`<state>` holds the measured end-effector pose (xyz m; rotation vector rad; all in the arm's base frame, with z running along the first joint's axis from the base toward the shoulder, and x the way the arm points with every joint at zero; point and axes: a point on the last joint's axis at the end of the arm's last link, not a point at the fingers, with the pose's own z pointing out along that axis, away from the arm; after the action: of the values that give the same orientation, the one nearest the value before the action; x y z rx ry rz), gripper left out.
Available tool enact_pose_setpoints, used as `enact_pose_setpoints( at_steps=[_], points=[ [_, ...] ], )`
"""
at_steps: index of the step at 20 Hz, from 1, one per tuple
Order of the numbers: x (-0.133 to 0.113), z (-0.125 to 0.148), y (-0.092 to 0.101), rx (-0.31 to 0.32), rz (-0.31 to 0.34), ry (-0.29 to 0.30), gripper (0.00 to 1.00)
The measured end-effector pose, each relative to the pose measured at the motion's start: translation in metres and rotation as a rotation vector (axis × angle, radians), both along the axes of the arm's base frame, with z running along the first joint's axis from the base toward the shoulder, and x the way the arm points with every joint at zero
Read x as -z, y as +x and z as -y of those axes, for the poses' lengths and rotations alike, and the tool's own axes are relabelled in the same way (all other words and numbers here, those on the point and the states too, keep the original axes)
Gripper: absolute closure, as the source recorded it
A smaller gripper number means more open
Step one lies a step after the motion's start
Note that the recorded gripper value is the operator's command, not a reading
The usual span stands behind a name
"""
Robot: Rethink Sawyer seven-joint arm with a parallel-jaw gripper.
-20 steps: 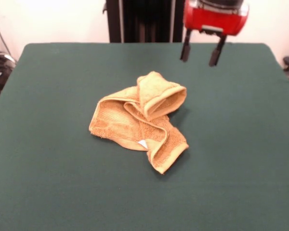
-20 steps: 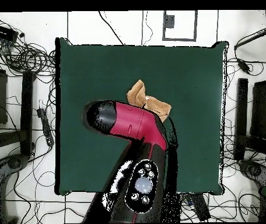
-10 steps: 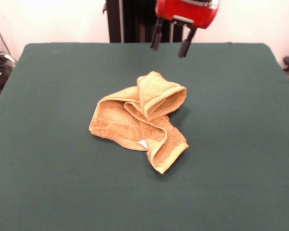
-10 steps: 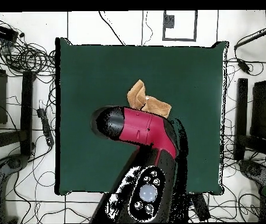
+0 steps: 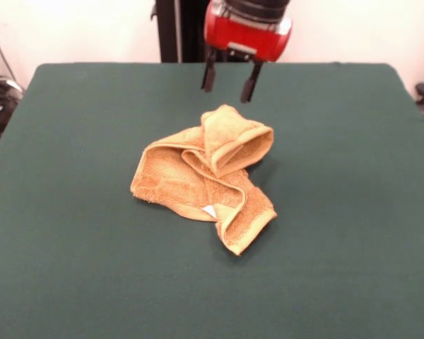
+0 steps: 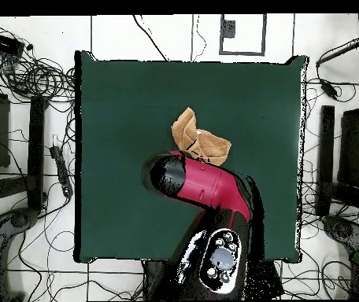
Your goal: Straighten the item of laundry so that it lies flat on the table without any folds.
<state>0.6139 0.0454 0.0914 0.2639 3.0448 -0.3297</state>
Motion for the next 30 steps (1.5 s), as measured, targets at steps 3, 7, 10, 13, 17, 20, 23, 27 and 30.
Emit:
enact_pose_setpoints(
  at_steps=[3, 7, 10, 13, 17, 20, 23, 27, 30],
  points=[
    [0.013, 0.009, -0.002, 0.011, 0.058, -0.006, 0.0],
    [0.029, 0.015, -0.007, 0.021, 0.105, -0.005, 0.0],
    [0.036, 0.015, -0.014, 0.026, 0.092, -0.003, 0.0],
    [0.035, 0.008, -0.016, 0.02, 0.073, 0.004, 0.0],
    [0.024, -0.017, -0.026, 0.001, 0.003, 0.025, 0.0],
    [0.014, -0.033, -0.031, -0.01, -0.044, 0.044, 0.0],
    [0.002, -0.045, -0.034, -0.015, -0.082, 0.062, 0.0],
    [-0.007, -0.044, -0.028, -0.01, -0.084, 0.07, 0.0],
    [-0.004, -0.037, -0.022, -0.003, -0.079, 0.068, 0.0]
  ],
)
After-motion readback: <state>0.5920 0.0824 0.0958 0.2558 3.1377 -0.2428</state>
